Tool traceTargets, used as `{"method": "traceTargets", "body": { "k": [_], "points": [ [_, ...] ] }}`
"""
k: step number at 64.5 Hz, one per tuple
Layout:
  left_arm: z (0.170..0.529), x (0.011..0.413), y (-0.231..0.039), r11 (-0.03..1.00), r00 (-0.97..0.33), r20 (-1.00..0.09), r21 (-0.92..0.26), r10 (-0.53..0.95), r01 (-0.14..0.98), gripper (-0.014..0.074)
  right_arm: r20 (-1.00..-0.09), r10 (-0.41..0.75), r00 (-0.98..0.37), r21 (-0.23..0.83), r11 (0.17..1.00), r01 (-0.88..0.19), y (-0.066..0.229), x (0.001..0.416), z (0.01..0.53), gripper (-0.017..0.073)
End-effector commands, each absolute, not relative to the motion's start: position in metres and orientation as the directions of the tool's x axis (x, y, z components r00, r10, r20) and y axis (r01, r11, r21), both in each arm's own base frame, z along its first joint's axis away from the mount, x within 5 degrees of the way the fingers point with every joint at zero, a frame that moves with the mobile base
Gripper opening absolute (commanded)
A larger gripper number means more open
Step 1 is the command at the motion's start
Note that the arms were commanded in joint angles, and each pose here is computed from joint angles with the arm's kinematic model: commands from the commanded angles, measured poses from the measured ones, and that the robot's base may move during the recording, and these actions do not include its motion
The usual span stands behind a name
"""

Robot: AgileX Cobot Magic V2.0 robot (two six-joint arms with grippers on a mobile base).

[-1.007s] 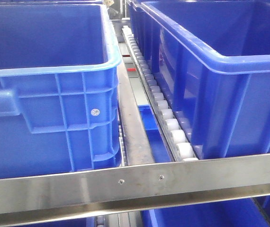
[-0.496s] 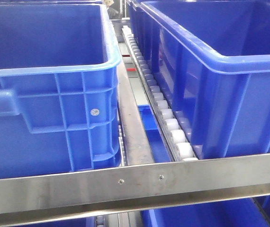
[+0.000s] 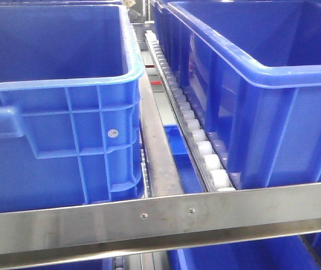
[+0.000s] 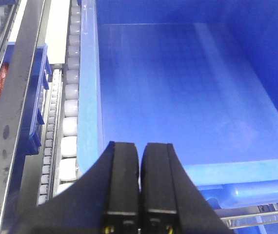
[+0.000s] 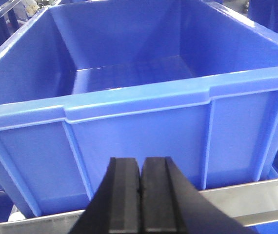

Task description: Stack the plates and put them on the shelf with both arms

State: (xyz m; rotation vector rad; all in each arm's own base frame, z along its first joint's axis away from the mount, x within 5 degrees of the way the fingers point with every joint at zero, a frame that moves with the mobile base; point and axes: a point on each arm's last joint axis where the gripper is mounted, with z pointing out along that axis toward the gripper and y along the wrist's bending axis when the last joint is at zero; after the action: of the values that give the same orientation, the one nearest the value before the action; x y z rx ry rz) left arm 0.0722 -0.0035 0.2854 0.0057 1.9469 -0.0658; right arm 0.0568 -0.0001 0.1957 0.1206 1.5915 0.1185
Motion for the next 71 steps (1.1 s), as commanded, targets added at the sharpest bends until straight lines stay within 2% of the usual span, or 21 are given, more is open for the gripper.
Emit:
{"method": "traceTargets", "body": {
  "k": [1,8,14,28,39,41,71],
  "points": [
    [0.301,0.075,-0.005,0.997,-0.274,-0.961,-0.056,-0.041,0.049,0.009,-0.987,0.142,0.077,0.141,0.99,-0.018,0.0,0.055,0.204,0.0052],
    [0.3,0.073,-0.004,0.997,-0.266,-0.963,-0.056,-0.041,0.049,0.009,-0.987,0.142,0.077,0.141,0.99,-0.018,0.0,0.055,0.204,0.0052],
    [0.295,0.068,-0.004,0.996,-0.177,-0.983,-0.069,-0.059,0.05,0.009,-0.987,0.142,0.077,0.141,0.99,-0.018,0.0,0.055,0.204,0.0052],
    [0.243,0.058,-0.003,0.991,0.004,-0.993,-0.12,-0.12,0.057,0.009,-0.987,0.142,0.077,0.141,0.99,-0.018,0.0,0.055,0.204,0.0052],
    [0.204,0.054,-0.003,0.983,0.026,-0.985,-0.171,-0.173,0.065,0.009,-0.987,0.142,0.077,0.141,0.99,-0.018,0.0,0.055,0.204,0.0052],
    [0.202,0.054,-0.004,0.983,-0.01,-0.985,-0.171,-0.171,0.061,0.009,-0.987,0.142,0.077,0.141,0.99,-0.018,0.0,0.055,0.204,0.0052],
    [0.2,0.055,-0.004,0.986,-0.028,-0.988,-0.154,-0.153,0.057,0.009,-0.987,0.142,0.076,0.141,0.99,-0.018,0.0,0.055,0.204,0.0052]
  ]
}}
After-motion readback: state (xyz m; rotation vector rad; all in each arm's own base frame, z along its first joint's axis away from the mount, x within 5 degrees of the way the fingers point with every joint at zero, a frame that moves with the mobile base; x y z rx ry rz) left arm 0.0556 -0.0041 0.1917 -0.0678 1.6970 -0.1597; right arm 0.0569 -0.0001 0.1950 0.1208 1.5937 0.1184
